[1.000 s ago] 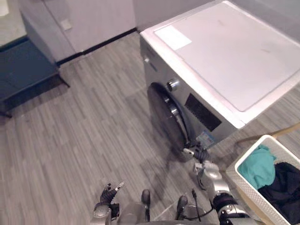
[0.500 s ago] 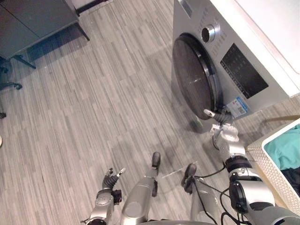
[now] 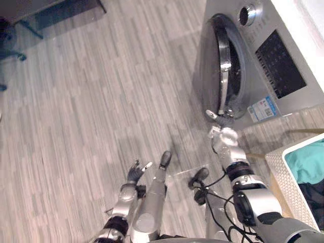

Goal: Pick up the laundry basket with both hands and put the clothes into the washing machine.

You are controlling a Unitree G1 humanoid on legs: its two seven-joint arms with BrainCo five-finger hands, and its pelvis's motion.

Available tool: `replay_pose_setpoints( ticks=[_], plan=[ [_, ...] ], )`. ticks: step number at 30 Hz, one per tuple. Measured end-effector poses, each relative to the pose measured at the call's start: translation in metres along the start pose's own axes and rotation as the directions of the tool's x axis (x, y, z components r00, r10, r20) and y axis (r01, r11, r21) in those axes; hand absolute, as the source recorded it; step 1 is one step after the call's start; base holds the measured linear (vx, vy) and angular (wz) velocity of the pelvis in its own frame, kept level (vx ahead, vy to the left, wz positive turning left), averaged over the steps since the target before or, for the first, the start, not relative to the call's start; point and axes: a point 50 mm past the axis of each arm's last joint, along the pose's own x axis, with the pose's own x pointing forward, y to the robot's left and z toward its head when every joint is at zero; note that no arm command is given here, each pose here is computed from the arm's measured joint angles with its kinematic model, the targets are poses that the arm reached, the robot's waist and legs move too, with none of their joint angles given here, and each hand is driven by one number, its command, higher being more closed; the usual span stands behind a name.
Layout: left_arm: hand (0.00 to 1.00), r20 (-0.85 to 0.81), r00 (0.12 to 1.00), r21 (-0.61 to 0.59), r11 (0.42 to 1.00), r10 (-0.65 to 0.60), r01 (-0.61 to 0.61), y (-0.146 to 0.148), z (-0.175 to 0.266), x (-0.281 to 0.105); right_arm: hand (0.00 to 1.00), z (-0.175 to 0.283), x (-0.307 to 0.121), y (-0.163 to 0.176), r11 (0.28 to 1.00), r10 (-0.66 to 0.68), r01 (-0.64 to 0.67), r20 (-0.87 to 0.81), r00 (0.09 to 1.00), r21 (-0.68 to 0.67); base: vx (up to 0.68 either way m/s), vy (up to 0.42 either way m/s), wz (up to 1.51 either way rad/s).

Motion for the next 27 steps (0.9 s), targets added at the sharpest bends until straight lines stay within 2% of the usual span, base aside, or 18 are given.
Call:
replay_pose_setpoints(
  ticks=[1, 2, 3, 4, 5, 7, 10, 15, 17, 20, 25, 27],
  plan=[
    [0.0, 0.018, 1.0, 0.006, 1.0, -0.012, 0.012, -0.004, 0.006, 0.002, 0.0, -0.003, -0.003, 0.013, 0.999, 0.041, -0.041, -0.01, 0.999, 0.003, -0.03, -0.153, 0.36],
    [0.0, 0.069, 0.996, 0.012, 0.998, -0.059, 0.059, -0.02, 0.022, 0.005, 0.0, 0.008, -0.006, 0.036, 0.993, 0.116, -0.116, 0.023, 0.993, 0.007, -0.05, -0.169, 1.24],
    [0.0, 0.116, 0.989, 0.011, 0.996, -0.086, 0.086, -0.03, 0.033, 0.006, 0.0, 0.037, -0.009, 0.07, 0.975, 0.215, -0.219, 0.096, 0.972, 0.038, -0.05, -0.163, 1.37],
    [0.0, 0.12, 0.988, 0.015, 0.996, -0.093, 0.092, -0.033, 0.036, 0.007, 0.0, 0.055, -0.014, 0.089, 0.956, 0.28, -0.289, 0.152, 0.948, 0.041, 0.0, -0.144, 1.32],
    [0.0, 0.106, 0.99, 0.017, 0.995, -0.097, 0.096, -0.035, 0.034, 0.007, 0.0, 0.094, -0.031, 0.126, 0.897, 0.421, -0.442, 0.285, 0.861, 0.011, 0.04, -0.106, 1.23],
    [0.0, 0.102, 0.991, 0.021, 0.996, -0.087, 0.085, -0.032, 0.032, 0.007, 0.0, 0.155, -0.07, 0.172, 0.784, 0.557, -0.62, 0.487, 0.673, -0.04, 0.08, -0.163, 1.33],
    [0.0, 0.095, 0.992, 0.024, 0.996, -0.086, 0.084, -0.031, 0.029, 0.006, 0.0, 0.2, -0.103, 0.197, 0.707, 0.596, -0.702, 0.608, 0.525, -0.087, 0.07, -0.146, 1.12],
    [0.0, 0.115, 0.99, 0.022, 0.996, -0.086, 0.084, -0.03, 0.034, 0.006, 0.0, 0.207, -0.095, 0.19, 0.734, 0.583, -0.671, 0.606, 0.541, -0.107, 0.04, -0.077, 0.24],
    [0.0, 0.125, 0.989, 0.024, 0.997, -0.082, 0.08, -0.028, 0.036, 0.006, 0.0, 0.218, -0.078, 0.168, 0.787, 0.536, -0.606, 0.62, 0.573, -0.12, -0.01, -0.059, -0.26],
    [0.0, 0.132, 0.988, 0.05, 0.996, -0.085, 0.079, -0.024, 0.038, 0.007, 0.0, 0.222, -0.068, 0.139, 0.822, 0.481, -0.56, 0.653, 0.585, -0.104, -0.04, -0.04, -0.61],
    [0.0, 0.205, 0.975, 0.064, 0.996, -0.081, 0.069, -0.021, 0.067, 0.015, 0.0, 0.174, -0.065, 0.099, 0.844, 0.505, -0.49, 0.632, 0.588, -0.219, -0.07, -0.022, -0.86],
    [0.0, 0.31, 0.95, 0.094, 0.995, -0.044, 0.015, -0.012, 0.107, 0.022, 0.0, 0.136, -0.06, 0.069, 0.856, 0.514, -0.423, 0.579, 0.633, -0.297, -0.09, -0.019, -0.85]
  ],
)
